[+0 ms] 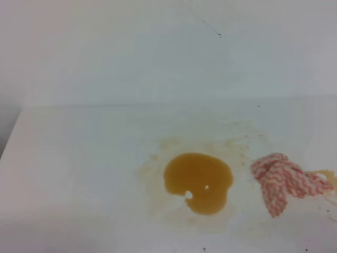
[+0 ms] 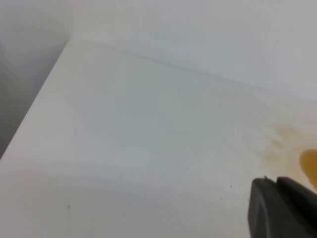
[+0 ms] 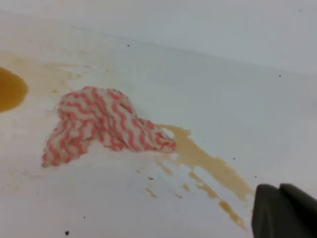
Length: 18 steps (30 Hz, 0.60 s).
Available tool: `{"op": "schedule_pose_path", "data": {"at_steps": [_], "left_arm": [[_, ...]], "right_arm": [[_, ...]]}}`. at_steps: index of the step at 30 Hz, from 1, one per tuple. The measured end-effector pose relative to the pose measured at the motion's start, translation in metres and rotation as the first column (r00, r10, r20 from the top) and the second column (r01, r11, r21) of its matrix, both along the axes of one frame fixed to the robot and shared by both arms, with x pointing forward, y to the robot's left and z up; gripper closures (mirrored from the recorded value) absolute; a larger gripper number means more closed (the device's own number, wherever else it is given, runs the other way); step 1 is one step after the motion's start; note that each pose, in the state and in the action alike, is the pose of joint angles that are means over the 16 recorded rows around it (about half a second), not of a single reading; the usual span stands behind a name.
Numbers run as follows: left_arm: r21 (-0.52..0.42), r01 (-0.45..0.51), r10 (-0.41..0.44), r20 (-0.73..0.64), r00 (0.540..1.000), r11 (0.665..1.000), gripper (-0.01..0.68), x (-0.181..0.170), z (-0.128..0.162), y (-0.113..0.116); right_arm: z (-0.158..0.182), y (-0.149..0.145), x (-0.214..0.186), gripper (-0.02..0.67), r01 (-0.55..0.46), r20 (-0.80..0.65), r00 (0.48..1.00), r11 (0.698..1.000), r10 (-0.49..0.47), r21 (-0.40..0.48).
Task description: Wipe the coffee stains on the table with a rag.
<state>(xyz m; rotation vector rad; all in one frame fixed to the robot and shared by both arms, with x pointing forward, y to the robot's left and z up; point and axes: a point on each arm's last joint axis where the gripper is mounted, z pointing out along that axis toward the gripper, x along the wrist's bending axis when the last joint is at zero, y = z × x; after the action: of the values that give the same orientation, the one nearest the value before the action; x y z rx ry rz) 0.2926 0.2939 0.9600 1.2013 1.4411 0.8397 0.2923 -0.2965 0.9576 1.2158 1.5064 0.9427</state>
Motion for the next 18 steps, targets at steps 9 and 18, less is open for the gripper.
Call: {"op": "schedule_pose_path", "data": {"at_steps": [9, 18], "left_arm": [[0.0, 0.0, 0.0, 0.0, 1.0, 1.0, 0.675, 0.0, 0.0, 0.0], [0.0, 0.0, 0.0, 0.0, 1.0, 1.0, 0.675, 0.0, 0.0, 0.0]], "right_arm": [[0.0, 0.0, 0.0, 0.651, 0.0, 0.0, 1.0, 1.0, 0.0, 0.0], [0.0, 0.0, 0.0, 0.651, 0.0, 0.0, 1.0, 1.0, 0.0, 0.0]]}}
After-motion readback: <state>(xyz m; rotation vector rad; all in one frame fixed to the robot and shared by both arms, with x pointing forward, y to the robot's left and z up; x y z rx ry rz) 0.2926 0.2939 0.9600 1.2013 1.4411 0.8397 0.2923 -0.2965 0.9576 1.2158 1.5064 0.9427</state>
